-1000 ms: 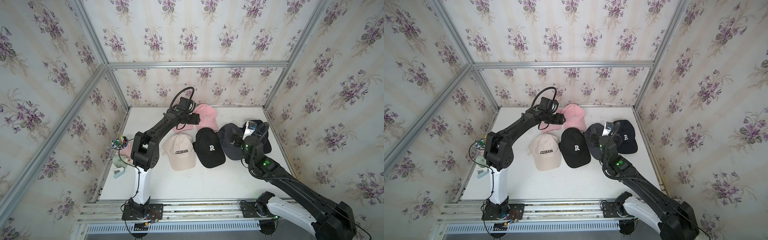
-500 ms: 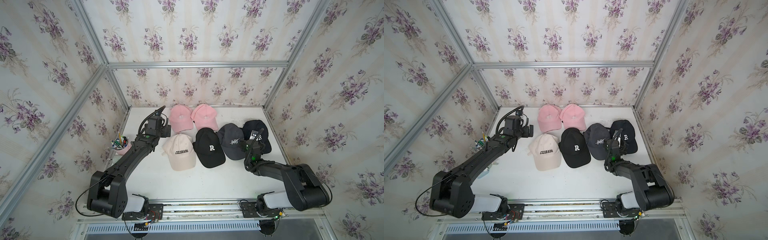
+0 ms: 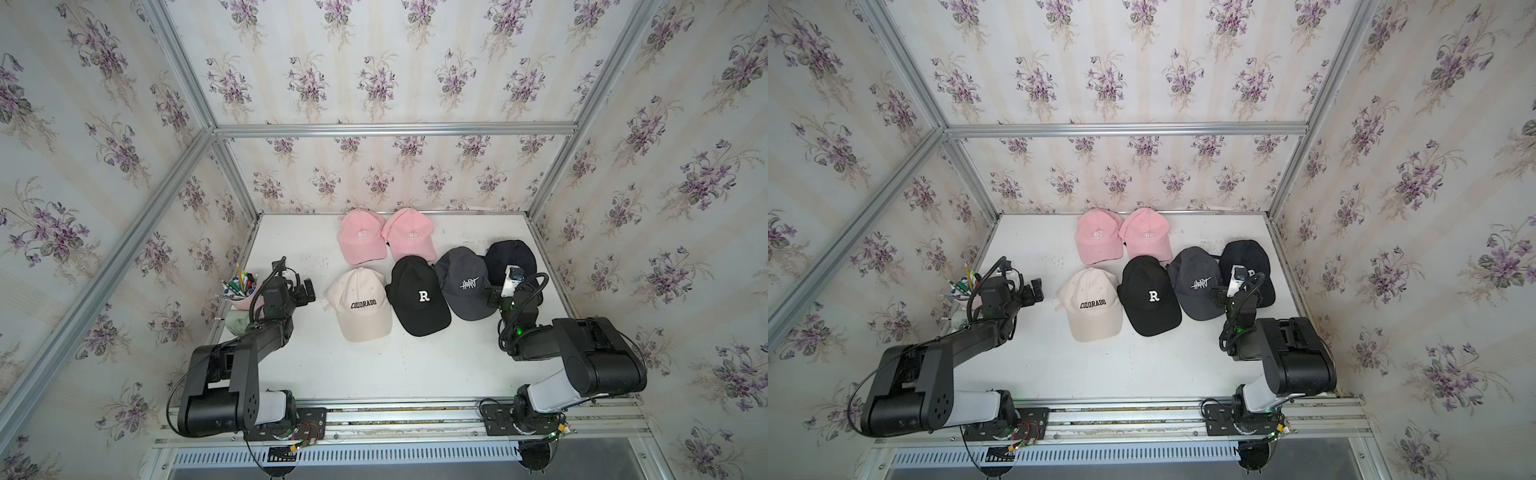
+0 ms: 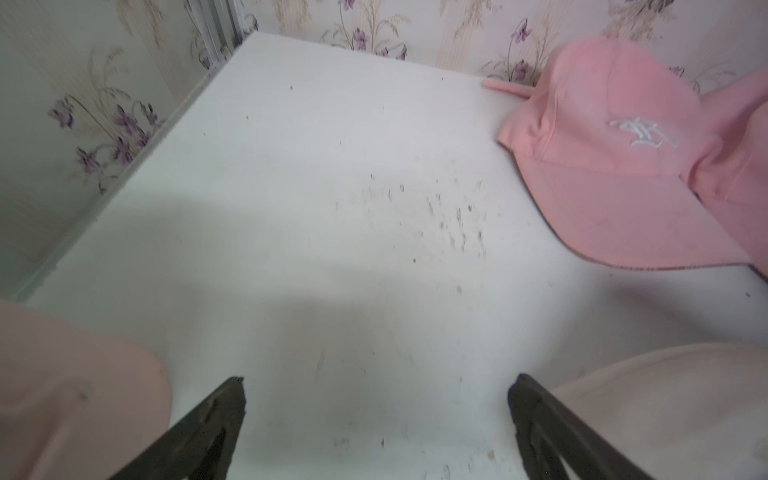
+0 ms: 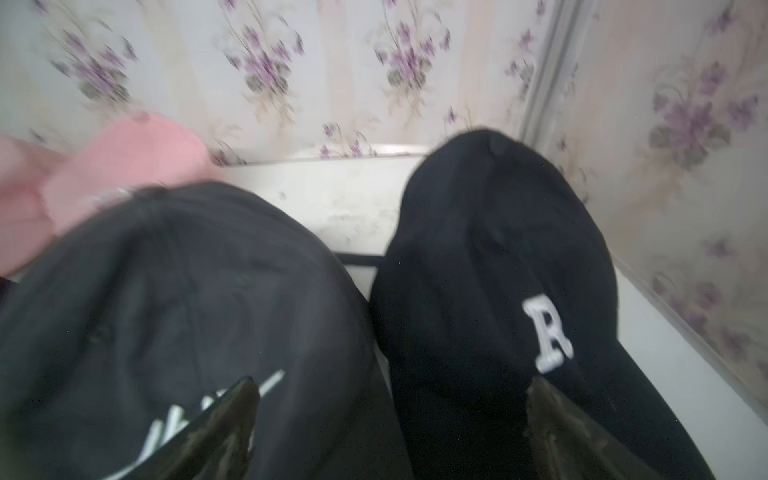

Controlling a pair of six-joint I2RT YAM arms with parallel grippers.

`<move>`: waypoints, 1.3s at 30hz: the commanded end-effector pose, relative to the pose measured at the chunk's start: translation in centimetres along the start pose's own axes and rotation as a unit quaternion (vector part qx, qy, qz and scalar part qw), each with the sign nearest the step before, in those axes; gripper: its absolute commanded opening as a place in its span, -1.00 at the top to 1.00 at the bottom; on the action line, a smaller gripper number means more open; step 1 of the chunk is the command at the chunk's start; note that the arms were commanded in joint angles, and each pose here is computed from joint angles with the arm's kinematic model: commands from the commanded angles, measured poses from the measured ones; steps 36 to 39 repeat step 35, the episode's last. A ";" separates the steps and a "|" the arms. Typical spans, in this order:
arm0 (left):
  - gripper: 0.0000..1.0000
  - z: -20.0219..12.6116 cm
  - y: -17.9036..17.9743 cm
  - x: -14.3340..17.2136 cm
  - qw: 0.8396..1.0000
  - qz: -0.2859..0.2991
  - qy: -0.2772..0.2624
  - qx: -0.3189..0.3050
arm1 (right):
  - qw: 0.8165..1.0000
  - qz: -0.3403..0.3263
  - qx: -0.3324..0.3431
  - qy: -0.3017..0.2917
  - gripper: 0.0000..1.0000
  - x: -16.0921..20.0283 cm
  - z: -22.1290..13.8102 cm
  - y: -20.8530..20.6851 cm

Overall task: Open the adjustable buckle of the baseball cap
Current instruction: Reset both arms

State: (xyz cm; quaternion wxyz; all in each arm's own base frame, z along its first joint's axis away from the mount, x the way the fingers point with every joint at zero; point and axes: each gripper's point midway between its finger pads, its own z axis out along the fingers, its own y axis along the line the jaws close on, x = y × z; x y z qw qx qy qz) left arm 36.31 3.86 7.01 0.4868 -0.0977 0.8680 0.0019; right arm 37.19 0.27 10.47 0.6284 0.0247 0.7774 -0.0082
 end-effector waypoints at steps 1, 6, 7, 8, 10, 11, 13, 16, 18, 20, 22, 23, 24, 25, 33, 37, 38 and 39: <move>-1.00 0.3 -2.7 -3.2 0.994 0.039 -0.084 0.051 | 0.999 0.010 -0.012 -0.042 -1.00 -1.8 -0.1 0.3; -1.00 1.6 -3.4 -3.1 0.995 0.055 -0.063 0.050 | 0.999 0.013 -0.006 -0.033 -1.00 -1.8 0.0 0.2; -1.00 1.6 -3.5 -3.2 0.995 0.060 -0.067 0.047 | 0.999 0.013 -0.005 -0.030 -1.00 -1.6 0.0 0.2; -1.00 1.6 -3.6 -3.1 0.995 0.059 -0.062 0.047 | 0.999 0.013 -0.007 -0.037 -1.00 -1.8 0.0 0.2; -1.00 1.6 -3.6 -3.1 0.995 0.060 -0.061 0.047 | 0.999 0.013 -0.005 -0.030 -1.00 -1.6 0.1 0.2; -1.00 1.6 -3.6 -3.1 0.995 0.060 -0.060 0.047 | 0.999 0.013 -0.006 -0.034 -1.00 -1.7 0.0 0.2; -1.00 1.7 -3.5 -3.1 0.995 0.060 -0.059 0.047 | 0.999 0.013 -0.006 -0.031 -1.00 -1.7 0.0 0.2; -1.00 1.6 -3.6 -3.0 0.995 0.060 -0.059 0.047 | 0.999 0.013 -0.006 -0.032 -1.00 -1.7 0.0 0.2; -1.00 1.6 -3.6 -3.0 0.995 0.060 -0.059 0.047 | 0.999 0.012 -0.006 -0.033 -1.00 -1.7 0.1 0.2; -1.00 1.6 -3.6 -3.0 0.995 0.060 -0.059 0.047 | 0.999 0.012 -0.006 -0.031 -1.00 -1.6 0.1 0.2; -1.00 1.6 -3.6 -3.1 0.995 0.060 -0.059 0.046 | 0.999 0.012 -0.006 -0.032 -1.00 -1.7 0.1 0.2; -1.00 1.6 -3.6 -3.1 0.995 0.060 -0.059 0.046 | 0.999 0.012 -0.005 -0.032 -1.00 -1.7 0.1 0.2; -1.00 1.6 -3.6 -3.1 0.995 0.060 -0.059 0.046 | 0.999 0.012 -0.006 -0.030 -1.00 -1.6 0.1 0.2; -1.00 1.7 -3.6 -3.0 0.995 0.060 -0.059 0.046 | 0.999 0.012 -0.007 -0.030 -1.00 -1.6 0.1 0.2; -1.00 1.6 -3.7 -3.1 0.995 0.065 -0.060 0.041 | 1.000 0.013 -0.008 -0.027 -1.00 -1.5 0.3 0.3; -1.00 1.6 -3.6 -3.1 0.995 0.065 -0.060 0.040 | 0.999 0.012 -0.007 -0.030 -1.00 -1.6 0.1 0.3; -1.00 1.6 -3.6 -3.1 0.995 0.065 -0.060 0.040 | 0.999 0.012 -0.007 -0.030 -1.00 -1.6 0.1 0.3; -1.00 1.6 -3.6 -3.1 0.995 0.065 -0.060 0.040 | 0.999 0.012 -0.007 -0.030 -1.00 -1.6 0.1 0.3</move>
